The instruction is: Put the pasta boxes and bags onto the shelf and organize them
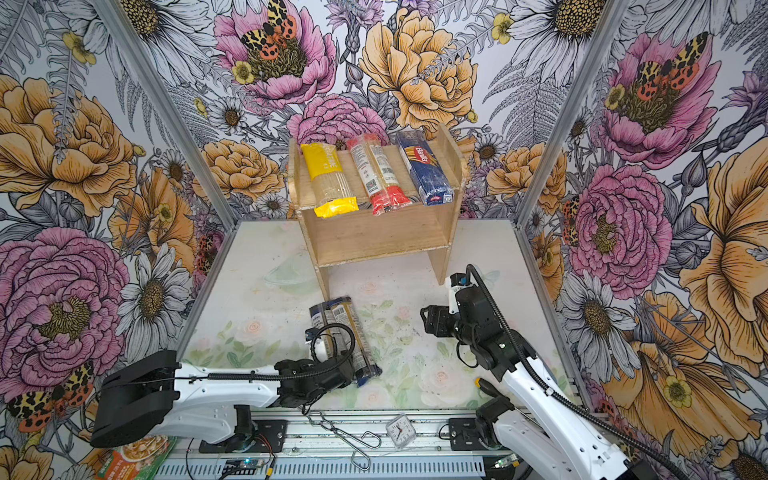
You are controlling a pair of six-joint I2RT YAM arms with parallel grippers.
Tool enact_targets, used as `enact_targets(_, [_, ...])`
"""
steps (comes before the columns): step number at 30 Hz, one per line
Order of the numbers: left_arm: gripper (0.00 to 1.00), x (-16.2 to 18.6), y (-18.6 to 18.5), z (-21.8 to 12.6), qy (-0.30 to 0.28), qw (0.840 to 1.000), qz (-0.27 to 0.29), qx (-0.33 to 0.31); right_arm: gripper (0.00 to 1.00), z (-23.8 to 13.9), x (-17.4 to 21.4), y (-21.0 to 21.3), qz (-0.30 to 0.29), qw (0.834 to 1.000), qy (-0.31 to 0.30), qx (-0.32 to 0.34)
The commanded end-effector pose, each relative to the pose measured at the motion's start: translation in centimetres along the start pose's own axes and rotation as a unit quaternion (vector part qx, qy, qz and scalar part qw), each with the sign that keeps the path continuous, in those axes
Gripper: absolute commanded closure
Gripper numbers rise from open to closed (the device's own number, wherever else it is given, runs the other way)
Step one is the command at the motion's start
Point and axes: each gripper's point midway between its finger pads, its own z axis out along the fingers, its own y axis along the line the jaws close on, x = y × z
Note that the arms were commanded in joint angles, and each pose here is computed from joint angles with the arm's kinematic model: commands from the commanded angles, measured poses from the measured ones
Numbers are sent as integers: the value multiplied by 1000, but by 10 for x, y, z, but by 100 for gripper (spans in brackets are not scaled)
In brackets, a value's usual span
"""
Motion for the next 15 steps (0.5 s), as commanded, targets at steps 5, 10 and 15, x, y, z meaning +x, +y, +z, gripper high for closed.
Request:
enact_targets(5, [1,45,54,7,80,993,9,-92,22,-1,-4,4,3,1000,-9,-7])
enact_targets(10, [1,48,57,3,81,991,19,-108,22,0,-3,2,4,1000,-8,-4])
enact_targets(15, [1,47,55,-2,79,991,25,-108,22,1,-1,1,4,1000,-6,-3])
